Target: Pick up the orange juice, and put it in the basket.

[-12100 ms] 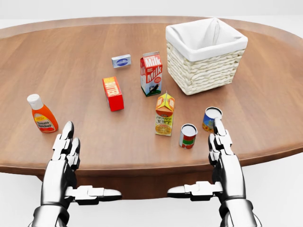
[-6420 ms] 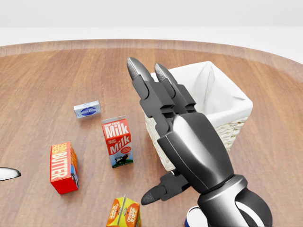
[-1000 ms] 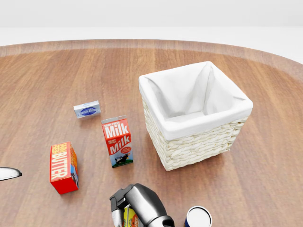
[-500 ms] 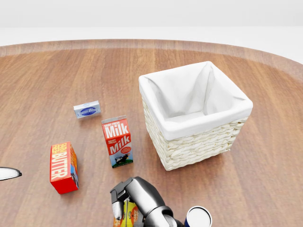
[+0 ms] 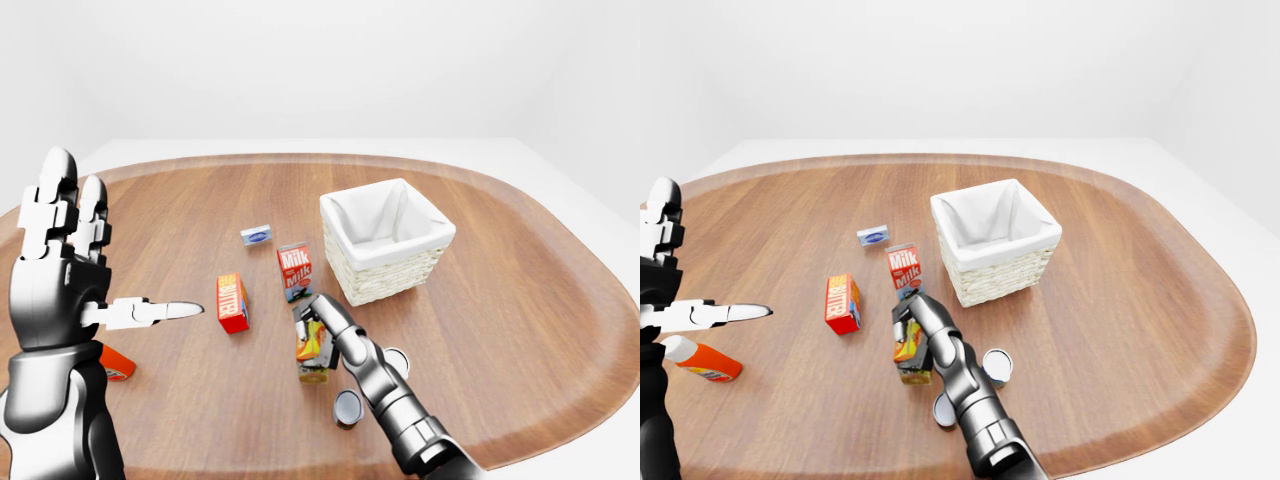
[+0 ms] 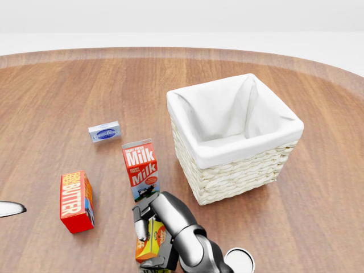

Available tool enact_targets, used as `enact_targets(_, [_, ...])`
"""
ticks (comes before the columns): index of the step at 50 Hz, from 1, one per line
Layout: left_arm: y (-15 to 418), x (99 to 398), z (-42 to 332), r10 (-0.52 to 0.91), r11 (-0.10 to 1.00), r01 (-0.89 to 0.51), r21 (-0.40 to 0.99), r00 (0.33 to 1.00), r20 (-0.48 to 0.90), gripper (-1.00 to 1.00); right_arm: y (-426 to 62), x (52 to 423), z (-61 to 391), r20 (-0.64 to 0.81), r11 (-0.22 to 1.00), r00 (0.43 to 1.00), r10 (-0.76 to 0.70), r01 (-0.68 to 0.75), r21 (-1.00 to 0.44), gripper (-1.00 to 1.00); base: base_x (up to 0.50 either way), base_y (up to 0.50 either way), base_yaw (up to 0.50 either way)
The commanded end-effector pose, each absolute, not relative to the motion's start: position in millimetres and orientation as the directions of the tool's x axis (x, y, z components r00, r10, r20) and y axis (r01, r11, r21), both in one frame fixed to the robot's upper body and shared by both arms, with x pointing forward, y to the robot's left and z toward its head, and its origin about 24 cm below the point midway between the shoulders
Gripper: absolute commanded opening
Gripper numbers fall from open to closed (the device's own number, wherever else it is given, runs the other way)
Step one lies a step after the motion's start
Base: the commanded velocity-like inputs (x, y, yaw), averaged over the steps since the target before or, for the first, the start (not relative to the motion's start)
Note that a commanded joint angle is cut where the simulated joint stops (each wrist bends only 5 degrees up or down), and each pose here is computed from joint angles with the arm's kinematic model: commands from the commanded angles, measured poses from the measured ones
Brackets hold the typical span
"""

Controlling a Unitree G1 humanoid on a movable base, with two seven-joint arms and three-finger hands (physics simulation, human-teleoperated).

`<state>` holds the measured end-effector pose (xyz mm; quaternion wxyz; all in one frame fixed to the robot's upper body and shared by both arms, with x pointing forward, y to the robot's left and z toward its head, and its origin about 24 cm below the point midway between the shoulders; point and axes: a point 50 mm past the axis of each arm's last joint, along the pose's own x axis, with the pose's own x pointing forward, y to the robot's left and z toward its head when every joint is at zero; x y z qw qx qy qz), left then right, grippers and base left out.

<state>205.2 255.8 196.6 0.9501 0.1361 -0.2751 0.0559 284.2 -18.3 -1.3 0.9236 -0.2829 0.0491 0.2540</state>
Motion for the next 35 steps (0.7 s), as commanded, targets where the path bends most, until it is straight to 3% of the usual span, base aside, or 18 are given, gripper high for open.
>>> enact_targets(1, [263, 217, 178, 0.077, 0.958, -0.194, 0.212, 0.884, 0.461, 1.00, -14, 296, 2, -0.244, 0.699, 0.868, 0.433, -0.494, -0.517, -1.00, 0.00, 0.00, 0.00])
enact_targets(35, [263, 215, 178, 0.074, 0.957, -0.193, 0.215, 0.884, 0.461, 1.00, -8, 316, 40, -0.130, 0.699, 0.871, 0.473, -0.461, -0.547, -1.00, 0.00, 0.00, 0.00])
